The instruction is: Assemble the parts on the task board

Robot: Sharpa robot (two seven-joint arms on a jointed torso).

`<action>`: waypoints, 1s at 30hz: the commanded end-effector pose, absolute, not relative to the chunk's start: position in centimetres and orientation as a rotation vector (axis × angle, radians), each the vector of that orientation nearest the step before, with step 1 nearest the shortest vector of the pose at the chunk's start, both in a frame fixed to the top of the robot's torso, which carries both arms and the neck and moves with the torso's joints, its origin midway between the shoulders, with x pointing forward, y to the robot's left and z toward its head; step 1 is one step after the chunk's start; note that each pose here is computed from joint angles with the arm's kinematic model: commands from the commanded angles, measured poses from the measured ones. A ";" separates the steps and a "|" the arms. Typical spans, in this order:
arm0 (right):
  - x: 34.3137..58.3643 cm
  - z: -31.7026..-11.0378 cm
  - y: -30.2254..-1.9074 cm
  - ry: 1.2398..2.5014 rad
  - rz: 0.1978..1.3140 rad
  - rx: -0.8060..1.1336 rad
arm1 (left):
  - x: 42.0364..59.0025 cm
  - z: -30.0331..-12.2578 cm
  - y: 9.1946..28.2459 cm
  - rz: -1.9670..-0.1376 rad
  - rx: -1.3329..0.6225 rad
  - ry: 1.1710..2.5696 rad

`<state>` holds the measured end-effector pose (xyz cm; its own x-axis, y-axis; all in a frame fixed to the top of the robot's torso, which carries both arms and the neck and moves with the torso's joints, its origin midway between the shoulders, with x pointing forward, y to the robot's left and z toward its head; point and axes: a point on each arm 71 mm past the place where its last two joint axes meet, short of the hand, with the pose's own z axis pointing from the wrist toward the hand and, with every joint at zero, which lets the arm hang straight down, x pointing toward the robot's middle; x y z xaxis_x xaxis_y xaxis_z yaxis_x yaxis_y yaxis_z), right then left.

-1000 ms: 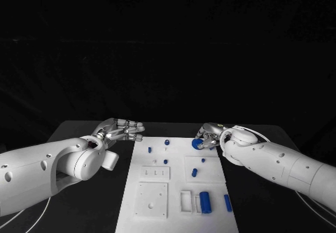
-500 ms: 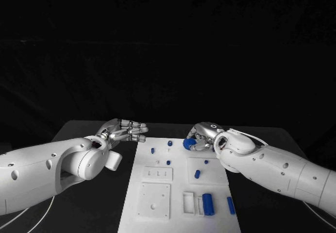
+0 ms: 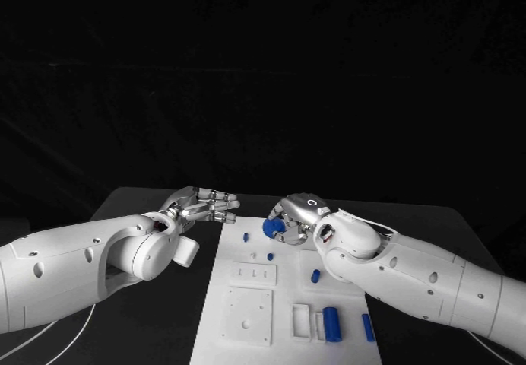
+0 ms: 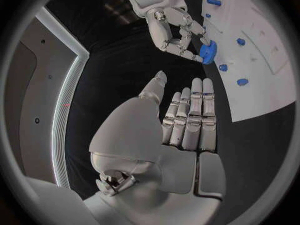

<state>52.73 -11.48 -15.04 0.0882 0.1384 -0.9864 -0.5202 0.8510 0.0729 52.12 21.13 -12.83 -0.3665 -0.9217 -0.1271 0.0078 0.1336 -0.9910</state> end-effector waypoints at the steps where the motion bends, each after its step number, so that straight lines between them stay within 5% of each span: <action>1: 52.8 -15.6 -10.9 1.377 0.458 -0.371 | 52.1 -12.7 20.8 -1.380 -0.904 1.557; 30: 54.4 -19.3 -9.1 1.386 0.353 -0.421 | 52.1 -12.7 20.2 -1.392 -0.894 1.572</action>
